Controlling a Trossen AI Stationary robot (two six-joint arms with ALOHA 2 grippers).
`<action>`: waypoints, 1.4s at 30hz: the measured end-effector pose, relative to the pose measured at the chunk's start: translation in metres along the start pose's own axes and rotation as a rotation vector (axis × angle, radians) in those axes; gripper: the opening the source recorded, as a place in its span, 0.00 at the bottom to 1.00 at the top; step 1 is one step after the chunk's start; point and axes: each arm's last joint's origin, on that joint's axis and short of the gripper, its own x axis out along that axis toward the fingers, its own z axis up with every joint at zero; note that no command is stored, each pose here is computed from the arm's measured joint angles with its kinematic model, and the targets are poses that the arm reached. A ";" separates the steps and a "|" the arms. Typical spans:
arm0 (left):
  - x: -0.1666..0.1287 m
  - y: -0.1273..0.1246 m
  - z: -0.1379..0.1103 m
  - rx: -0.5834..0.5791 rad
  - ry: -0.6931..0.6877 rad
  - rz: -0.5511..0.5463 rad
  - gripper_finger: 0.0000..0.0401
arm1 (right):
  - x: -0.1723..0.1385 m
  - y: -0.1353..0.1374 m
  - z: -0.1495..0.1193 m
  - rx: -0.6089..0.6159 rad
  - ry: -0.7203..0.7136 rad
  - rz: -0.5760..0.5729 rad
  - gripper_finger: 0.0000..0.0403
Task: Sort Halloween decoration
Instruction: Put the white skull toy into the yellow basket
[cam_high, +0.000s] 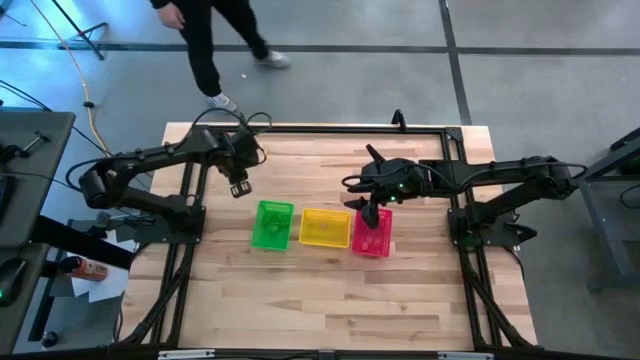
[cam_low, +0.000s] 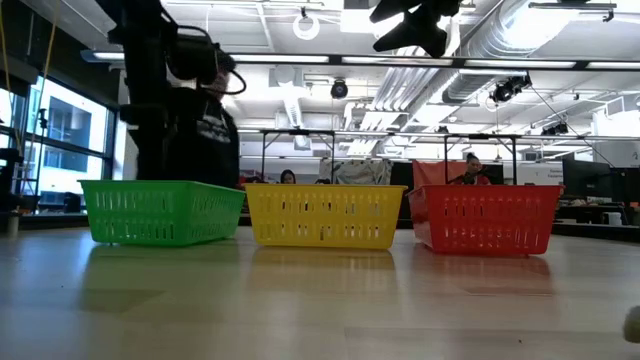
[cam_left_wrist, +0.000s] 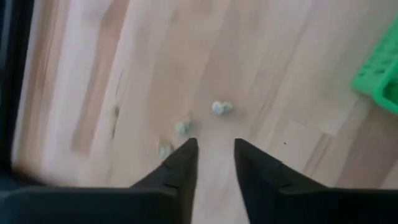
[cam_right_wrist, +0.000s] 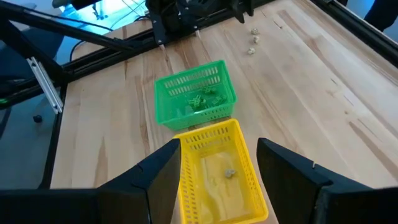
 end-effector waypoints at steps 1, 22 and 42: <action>0.002 0.001 0.000 0.052 -0.012 -0.007 0.27 | 0.000 0.000 0.000 0.001 -0.002 -0.001 0.51; 0.046 -0.009 -0.013 0.707 -0.110 0.027 0.49 | 0.000 0.000 0.005 -0.010 -0.066 -0.042 0.51; 0.090 -0.008 -0.003 0.851 0.005 -0.034 0.47 | 0.000 -0.001 0.005 0.043 -0.073 -0.063 0.51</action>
